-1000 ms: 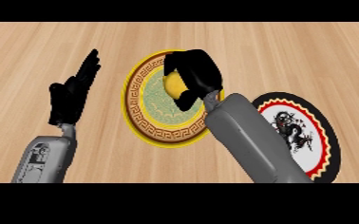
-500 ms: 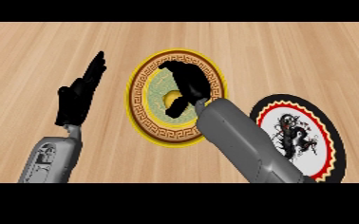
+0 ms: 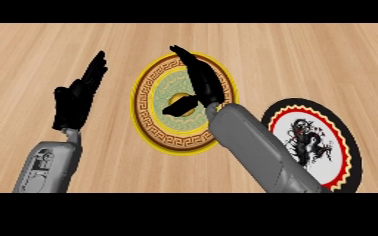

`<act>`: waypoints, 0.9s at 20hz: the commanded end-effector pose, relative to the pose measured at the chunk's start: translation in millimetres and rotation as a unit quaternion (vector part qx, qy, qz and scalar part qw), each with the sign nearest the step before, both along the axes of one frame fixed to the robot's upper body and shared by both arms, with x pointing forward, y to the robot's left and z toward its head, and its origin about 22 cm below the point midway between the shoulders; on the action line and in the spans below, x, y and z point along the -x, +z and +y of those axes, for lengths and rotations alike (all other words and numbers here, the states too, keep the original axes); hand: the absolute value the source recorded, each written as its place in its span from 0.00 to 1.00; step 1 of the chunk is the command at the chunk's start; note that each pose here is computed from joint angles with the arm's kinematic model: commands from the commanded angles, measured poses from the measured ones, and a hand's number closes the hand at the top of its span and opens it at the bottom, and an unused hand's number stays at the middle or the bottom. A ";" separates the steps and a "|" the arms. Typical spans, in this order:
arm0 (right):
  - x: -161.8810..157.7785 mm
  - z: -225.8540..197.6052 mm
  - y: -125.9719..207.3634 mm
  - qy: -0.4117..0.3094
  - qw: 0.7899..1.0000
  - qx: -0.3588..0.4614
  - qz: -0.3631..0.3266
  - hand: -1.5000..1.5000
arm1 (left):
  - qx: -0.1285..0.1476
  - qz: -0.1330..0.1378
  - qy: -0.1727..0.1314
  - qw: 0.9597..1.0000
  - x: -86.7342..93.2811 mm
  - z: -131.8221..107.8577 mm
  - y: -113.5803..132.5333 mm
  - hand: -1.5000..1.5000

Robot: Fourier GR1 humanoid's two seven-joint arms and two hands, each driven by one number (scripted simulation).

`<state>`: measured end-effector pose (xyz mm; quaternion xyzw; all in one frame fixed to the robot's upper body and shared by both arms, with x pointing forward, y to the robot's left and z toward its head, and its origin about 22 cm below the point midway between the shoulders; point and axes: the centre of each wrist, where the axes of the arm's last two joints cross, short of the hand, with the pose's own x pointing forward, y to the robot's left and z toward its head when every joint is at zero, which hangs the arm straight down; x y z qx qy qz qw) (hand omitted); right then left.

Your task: Pick the lemon from the plate and place it in the plate

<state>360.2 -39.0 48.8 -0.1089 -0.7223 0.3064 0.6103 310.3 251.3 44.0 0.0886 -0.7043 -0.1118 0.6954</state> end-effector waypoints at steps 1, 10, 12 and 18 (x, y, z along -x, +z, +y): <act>-12.9 -16.2 7.5 -0.051 0.995 -0.087 -0.003 0.00 | 0.001 0.001 0.006 1.000 13.0 9.9 -9.3 0.50; -16.1 -158.3 14.1 -0.128 0.982 -0.141 -0.010 0.00 | 0.015 0.014 0.015 1.000 19.4 25.0 -5.8 0.50; -7.2 -176.4 28.5 -0.119 0.982 -0.146 -0.008 0.00 | -0.004 0.000 0.031 1.000 19.3 5.0 -8.7 0.50; -14.5 -232.8 18.9 -0.108 0.985 -0.134 0.005 0.00 | 0.010 0.006 0.020 1.000 16.3 -10.4 -3.2 0.50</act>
